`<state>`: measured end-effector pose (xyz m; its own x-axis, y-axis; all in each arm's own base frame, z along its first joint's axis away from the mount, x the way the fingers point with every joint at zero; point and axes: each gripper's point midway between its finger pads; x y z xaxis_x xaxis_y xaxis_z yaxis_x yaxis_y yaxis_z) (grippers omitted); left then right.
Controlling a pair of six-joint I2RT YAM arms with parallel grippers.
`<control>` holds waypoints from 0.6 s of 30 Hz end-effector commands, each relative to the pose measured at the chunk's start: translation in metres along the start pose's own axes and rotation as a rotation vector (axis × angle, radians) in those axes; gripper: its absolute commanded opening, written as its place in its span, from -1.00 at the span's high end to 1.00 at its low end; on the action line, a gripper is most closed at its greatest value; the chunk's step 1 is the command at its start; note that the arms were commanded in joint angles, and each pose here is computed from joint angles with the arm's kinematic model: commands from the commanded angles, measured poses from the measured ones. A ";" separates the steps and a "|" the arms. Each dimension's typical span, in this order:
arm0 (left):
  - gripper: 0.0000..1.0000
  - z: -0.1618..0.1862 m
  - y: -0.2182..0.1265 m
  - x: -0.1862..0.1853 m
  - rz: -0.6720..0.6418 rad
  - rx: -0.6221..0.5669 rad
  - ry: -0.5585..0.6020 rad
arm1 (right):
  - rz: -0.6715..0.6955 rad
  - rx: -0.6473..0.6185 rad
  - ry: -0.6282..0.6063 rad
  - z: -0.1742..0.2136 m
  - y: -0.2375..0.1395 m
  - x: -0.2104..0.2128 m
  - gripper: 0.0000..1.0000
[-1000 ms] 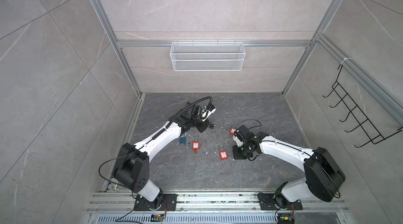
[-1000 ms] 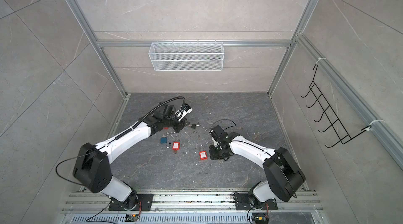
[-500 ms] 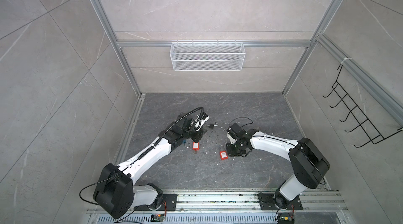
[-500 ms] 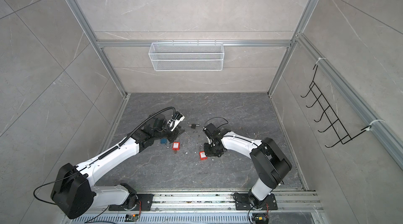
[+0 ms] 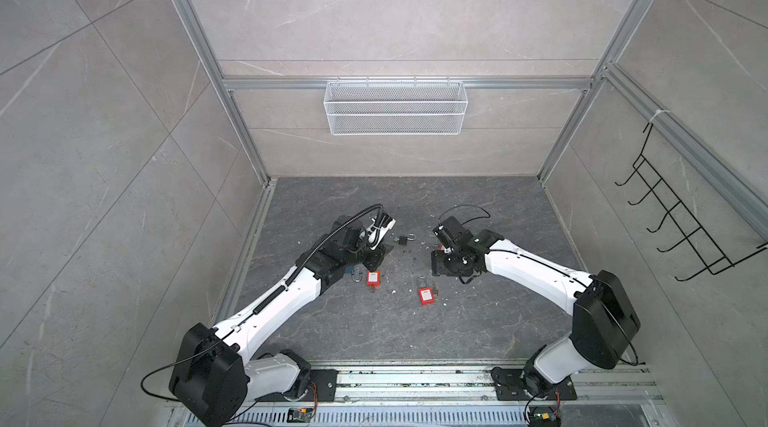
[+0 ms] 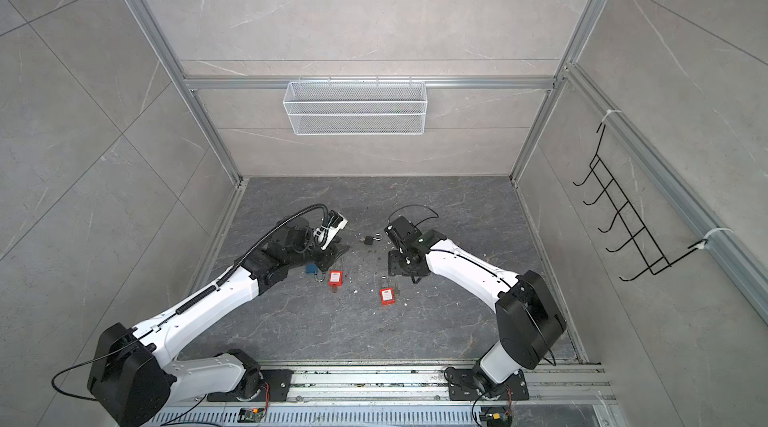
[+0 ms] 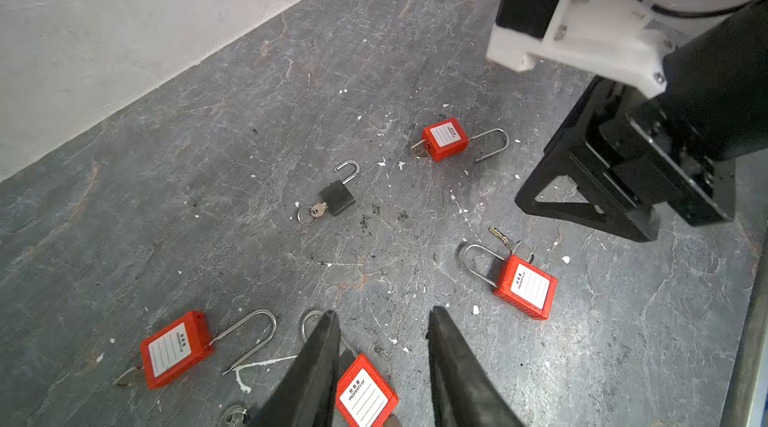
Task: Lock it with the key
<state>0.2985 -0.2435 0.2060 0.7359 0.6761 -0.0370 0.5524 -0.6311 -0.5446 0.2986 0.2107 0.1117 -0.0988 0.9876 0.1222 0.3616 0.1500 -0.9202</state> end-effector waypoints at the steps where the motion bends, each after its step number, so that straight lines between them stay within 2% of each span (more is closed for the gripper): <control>1: 0.19 -0.016 -0.012 0.007 -0.048 -0.058 -0.026 | 0.100 -0.072 0.235 -0.022 -0.013 -0.017 -0.54; 5: 0.18 -0.022 -0.019 0.017 -0.106 -0.075 -0.071 | 0.133 -0.097 0.496 -0.035 -0.013 -0.021 -0.56; 13: 0.18 -0.024 -0.023 0.027 -0.155 -0.080 -0.089 | 0.274 -0.094 1.065 -0.019 0.004 -0.048 -0.60; 18: 0.18 -0.019 -0.022 0.025 -0.142 -0.065 -0.097 | 0.268 -0.117 1.301 -0.020 0.019 -0.045 -0.57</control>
<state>0.3104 -0.2230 0.2144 0.6279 0.7775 -0.0350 0.6453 -0.5452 -0.5351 0.3274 0.1750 0.1011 0.8229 0.5128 0.2448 0.3274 -0.0759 -0.9418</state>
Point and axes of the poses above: each gripper's point midway between its finger pads, its own y axis out along the fingers, its own x axis along the line the jaws close on, z = x × y, and after that the axes turned 4 degrees about -y, right-handed
